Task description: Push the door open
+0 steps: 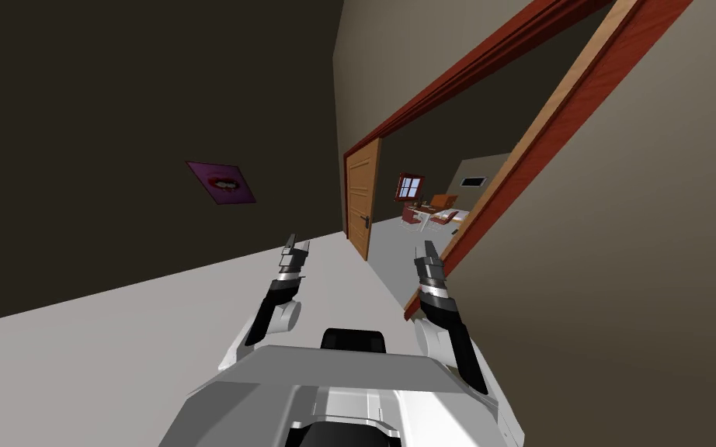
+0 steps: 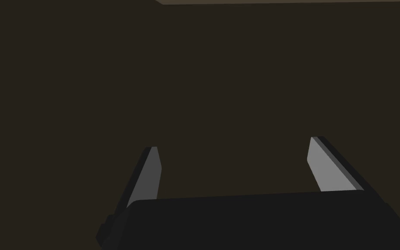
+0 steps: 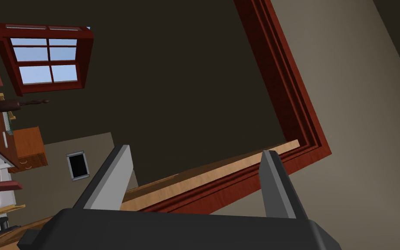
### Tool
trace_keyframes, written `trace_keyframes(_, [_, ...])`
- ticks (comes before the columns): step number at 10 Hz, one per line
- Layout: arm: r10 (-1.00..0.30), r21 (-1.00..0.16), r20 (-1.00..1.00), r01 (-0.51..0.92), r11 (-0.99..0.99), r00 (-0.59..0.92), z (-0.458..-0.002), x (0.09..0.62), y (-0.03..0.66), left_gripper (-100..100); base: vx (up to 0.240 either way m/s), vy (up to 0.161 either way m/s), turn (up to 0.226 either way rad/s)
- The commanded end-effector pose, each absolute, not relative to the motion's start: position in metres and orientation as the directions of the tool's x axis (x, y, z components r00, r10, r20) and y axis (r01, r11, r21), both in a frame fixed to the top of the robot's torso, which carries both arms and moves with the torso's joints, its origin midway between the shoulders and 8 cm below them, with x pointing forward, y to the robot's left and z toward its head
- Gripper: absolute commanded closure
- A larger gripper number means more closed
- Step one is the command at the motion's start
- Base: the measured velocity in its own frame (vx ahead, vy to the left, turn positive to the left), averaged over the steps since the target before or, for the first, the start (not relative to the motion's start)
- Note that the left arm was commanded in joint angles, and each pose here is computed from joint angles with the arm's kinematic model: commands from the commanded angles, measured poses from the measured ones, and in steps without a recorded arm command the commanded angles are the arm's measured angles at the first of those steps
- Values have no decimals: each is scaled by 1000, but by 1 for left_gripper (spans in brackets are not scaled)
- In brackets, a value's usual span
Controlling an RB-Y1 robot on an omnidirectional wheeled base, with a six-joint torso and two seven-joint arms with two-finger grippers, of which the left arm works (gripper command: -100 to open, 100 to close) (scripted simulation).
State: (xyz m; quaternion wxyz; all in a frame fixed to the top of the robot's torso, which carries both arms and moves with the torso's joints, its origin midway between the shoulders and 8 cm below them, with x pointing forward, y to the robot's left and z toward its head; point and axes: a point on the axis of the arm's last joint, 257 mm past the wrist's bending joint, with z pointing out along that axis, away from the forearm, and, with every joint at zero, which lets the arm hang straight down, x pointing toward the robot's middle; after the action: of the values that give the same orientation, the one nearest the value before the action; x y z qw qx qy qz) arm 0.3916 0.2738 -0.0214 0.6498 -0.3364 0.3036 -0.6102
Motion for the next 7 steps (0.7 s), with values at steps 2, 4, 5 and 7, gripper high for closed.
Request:
trace_keyframes(2, [-999,-822,15,569,13,44,-35,406,266,-100,155,53,-70])
trace_keyframes(4, [-1000,-833,15,554,1,23,-45,416,260,-100,108,50,-68])
trace_keyframes(5, [-1000,-839,14,543,-7,10,-51,423,255,-100,153,60,-112])
trace_keyframes(7, [-1000,-847,15,531,-16,-5,-59,430,250,-100,132,61,-67])
